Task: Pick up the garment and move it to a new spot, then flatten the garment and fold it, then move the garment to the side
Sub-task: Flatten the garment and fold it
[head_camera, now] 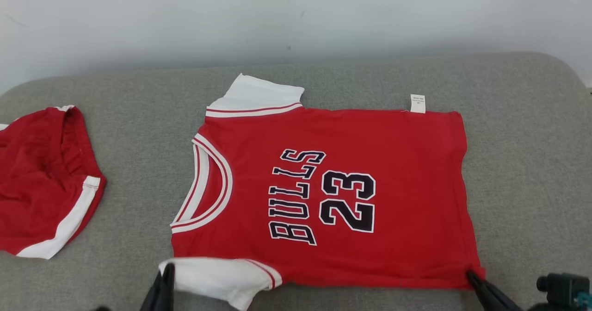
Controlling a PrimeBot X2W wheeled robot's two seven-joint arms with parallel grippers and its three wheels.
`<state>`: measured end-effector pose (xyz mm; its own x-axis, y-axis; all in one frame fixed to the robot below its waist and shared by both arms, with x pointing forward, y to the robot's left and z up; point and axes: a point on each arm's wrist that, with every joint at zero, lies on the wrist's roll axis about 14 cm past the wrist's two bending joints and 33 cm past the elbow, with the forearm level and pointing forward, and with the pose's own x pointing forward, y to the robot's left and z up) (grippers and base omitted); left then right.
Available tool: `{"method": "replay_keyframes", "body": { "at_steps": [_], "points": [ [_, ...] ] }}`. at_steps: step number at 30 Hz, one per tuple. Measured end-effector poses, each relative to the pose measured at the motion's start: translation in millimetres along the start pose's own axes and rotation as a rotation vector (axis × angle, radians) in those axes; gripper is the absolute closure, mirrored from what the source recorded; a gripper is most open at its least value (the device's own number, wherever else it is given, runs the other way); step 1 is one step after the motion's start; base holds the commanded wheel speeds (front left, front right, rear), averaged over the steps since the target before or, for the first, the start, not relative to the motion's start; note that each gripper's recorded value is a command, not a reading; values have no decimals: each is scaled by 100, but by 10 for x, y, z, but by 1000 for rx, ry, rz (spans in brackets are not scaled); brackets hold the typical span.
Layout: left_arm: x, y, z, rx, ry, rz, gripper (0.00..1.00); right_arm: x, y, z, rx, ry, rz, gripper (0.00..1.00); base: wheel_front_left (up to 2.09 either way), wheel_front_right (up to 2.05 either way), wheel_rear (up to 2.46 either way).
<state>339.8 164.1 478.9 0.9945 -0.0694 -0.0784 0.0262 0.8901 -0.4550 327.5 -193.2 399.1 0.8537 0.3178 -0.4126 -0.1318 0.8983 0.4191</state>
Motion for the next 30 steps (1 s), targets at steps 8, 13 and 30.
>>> {"method": "replay_keyframes", "body": {
  "at_steps": [8,13,30],
  "points": [
    [647,-198,236,130,8,-157,100,244,113,361,18,-64,28,100,0,0,0],
    [1095,-284,252,176,29,-200,100,436,121,570,34,-95,27,100,0,0,0],
    [1650,-10,9,237,62,-141,0,590,-178,693,8,-140,-62,0,0,0,0]
  ]
}}
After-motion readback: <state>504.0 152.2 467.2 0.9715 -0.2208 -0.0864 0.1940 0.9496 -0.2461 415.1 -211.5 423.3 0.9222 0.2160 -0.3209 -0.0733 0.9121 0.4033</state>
